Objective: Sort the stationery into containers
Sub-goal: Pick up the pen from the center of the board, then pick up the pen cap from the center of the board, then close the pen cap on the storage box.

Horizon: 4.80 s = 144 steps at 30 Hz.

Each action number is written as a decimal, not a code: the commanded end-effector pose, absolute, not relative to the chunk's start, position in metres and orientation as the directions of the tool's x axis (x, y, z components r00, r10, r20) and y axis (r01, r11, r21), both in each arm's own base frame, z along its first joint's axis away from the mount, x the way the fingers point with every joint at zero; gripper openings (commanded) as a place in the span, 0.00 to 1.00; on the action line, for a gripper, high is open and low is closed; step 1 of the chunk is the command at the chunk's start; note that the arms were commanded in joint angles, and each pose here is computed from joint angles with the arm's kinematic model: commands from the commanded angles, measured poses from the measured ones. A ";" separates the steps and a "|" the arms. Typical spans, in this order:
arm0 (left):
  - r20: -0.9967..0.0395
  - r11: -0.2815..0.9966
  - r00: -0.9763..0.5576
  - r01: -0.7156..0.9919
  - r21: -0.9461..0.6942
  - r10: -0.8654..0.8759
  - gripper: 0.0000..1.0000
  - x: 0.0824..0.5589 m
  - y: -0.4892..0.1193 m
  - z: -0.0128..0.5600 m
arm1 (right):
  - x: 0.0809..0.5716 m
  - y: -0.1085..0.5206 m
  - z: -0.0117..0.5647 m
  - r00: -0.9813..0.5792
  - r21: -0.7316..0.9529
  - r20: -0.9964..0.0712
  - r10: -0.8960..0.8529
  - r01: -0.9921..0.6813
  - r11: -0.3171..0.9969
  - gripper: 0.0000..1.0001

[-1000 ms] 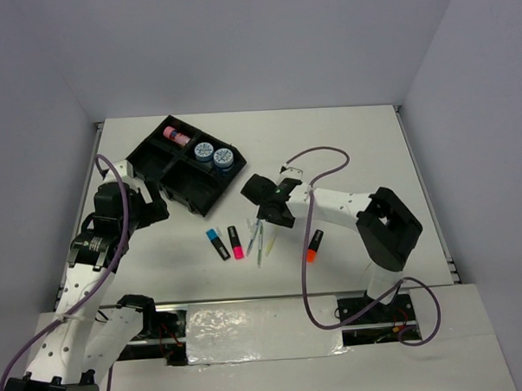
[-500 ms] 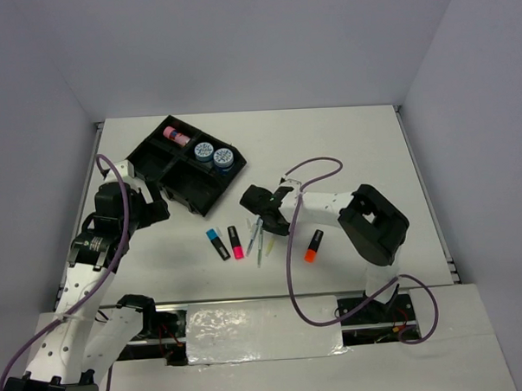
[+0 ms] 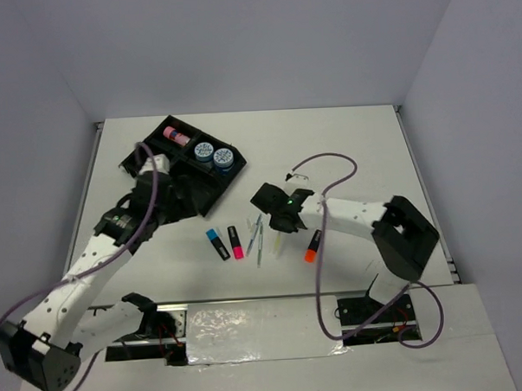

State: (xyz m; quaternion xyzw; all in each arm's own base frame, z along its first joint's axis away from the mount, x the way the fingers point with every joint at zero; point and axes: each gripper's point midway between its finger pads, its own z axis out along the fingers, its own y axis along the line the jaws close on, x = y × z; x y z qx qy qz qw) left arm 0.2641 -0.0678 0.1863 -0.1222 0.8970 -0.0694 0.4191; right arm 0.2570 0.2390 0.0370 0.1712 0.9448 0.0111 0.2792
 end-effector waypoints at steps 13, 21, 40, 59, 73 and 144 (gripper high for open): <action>-0.636 0.970 -0.733 -0.172 -0.169 -0.241 0.51 0.312 -0.229 0.120 | 0.226 0.170 0.181 -0.594 0.277 -0.770 0.234 0.020 0.961 0.00; -0.611 0.977 -0.763 -0.181 -0.110 -0.210 0.48 0.323 -0.253 0.094 | 0.223 0.165 0.167 -0.610 0.244 -0.765 0.207 0.022 0.969 0.00; -0.537 0.976 -0.816 -0.207 -0.074 -0.214 0.48 0.320 -0.265 0.046 | 0.220 0.163 0.158 -0.617 0.247 -0.759 0.208 0.024 0.969 0.00; -0.482 0.977 -0.852 -0.208 -0.045 -0.204 0.39 0.311 -0.266 0.012 | 0.220 0.166 0.155 -0.628 0.240 -0.754 0.192 0.009 0.971 0.00; -0.488 0.974 -0.844 -0.218 -0.065 -0.222 0.10 0.309 -0.263 0.020 | 0.221 0.177 0.158 -0.636 0.269 -0.747 0.193 -0.024 0.963 0.00; -0.703 0.255 -0.401 0.733 -0.631 -0.588 0.00 0.185 -0.269 0.339 | 0.132 0.309 0.294 -0.465 0.608 -0.782 0.415 -0.715 0.345 0.00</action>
